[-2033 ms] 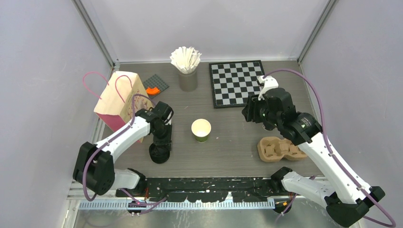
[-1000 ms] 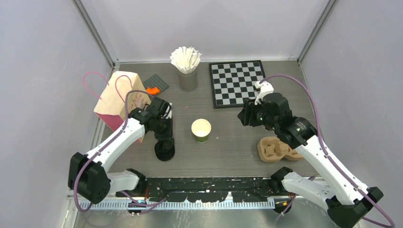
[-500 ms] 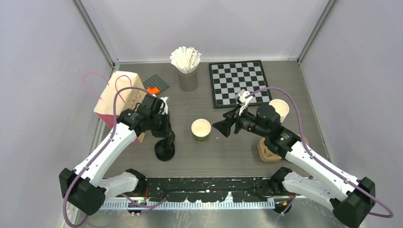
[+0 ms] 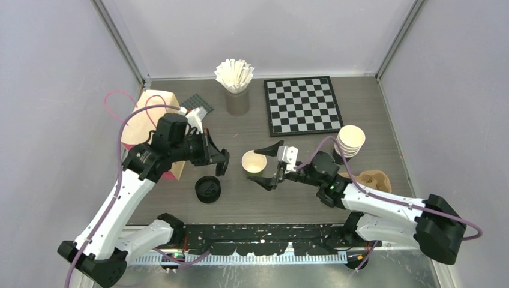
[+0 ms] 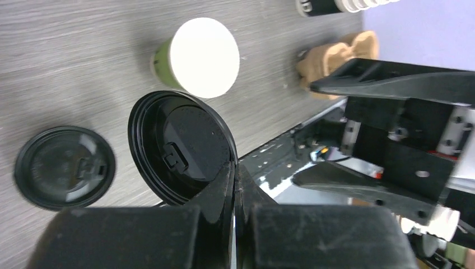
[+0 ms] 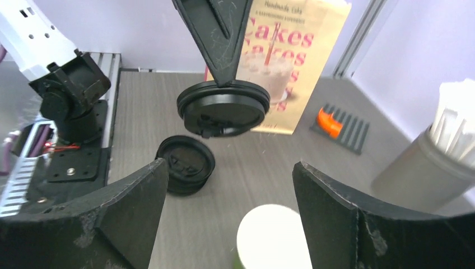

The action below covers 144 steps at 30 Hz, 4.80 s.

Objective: Pack the takeout coffee

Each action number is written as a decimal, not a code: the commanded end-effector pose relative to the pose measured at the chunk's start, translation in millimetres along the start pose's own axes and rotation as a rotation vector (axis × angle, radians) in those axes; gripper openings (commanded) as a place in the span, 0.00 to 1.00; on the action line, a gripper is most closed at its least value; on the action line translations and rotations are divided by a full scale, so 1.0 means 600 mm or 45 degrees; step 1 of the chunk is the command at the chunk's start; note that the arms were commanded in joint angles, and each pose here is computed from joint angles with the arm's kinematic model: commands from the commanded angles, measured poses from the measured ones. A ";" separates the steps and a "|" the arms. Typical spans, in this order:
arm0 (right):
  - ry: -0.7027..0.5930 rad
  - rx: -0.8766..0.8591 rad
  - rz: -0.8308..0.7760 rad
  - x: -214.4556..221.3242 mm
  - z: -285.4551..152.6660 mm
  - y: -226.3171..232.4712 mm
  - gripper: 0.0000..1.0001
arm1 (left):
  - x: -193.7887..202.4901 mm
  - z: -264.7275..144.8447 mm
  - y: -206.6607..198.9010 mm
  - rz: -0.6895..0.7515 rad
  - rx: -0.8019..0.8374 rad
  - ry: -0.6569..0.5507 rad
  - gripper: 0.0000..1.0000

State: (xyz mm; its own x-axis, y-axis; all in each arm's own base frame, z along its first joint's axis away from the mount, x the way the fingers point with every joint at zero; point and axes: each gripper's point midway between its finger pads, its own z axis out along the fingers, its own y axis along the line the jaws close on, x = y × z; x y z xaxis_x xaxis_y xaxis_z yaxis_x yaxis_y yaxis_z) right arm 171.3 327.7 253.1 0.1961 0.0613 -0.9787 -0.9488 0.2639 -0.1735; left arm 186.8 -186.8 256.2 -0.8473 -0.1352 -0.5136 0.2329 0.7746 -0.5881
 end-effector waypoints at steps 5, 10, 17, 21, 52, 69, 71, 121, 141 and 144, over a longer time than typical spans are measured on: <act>-0.322 -0.015 -0.322 -0.087 0.039 -0.004 0.87 | -0.026 -0.038 -0.106 -0.073 0.371 -0.071 0.00; -0.309 -0.032 -0.361 -0.075 0.054 -0.003 0.87 | -0.026 -0.048 -0.122 -0.102 0.441 -0.076 0.00; -0.340 0.047 -0.377 -0.080 0.065 -0.016 0.90 | -0.023 -0.055 -0.129 -0.136 0.484 -0.094 0.00; -0.341 0.040 -0.376 -0.078 0.077 -0.017 0.91 | -0.022 -0.054 -0.132 -0.150 0.508 -0.090 0.00; 0.136 0.358 0.326 0.053 0.036 -0.040 0.55 | 0.017 0.011 0.073 0.046 -0.216 -0.038 0.41; 1.007 0.310 0.396 0.189 0.053 0.097 0.88 | -0.083 -0.227 0.049 0.289 -0.364 -0.678 1.00; 1.058 0.276 0.340 0.207 0.070 0.113 0.89 | -0.080 -0.243 0.044 0.290 -0.344 -0.709 1.00; 1.148 0.115 0.230 0.318 0.114 0.156 0.72 | -0.055 -0.263 0.057 0.286 -0.330 -0.769 1.00; 1.055 0.341 0.286 0.135 0.051 0.056 0.71 | -0.049 -0.178 0.025 0.230 -0.221 -0.488 1.00; 1.053 0.435 0.313 0.120 0.031 0.011 0.71 | -0.057 -0.157 0.008 0.220 -0.171 -0.427 1.00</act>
State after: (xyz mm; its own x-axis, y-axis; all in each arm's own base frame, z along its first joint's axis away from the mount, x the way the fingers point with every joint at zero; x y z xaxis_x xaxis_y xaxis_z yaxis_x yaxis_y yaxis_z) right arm 153.7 382.8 160.9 -0.3079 -0.5496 -0.7766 -0.8655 0.5008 -0.0113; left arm 165.2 -94.2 312.6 -0.5764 -0.1631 -0.8007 0.1970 0.9232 -0.3299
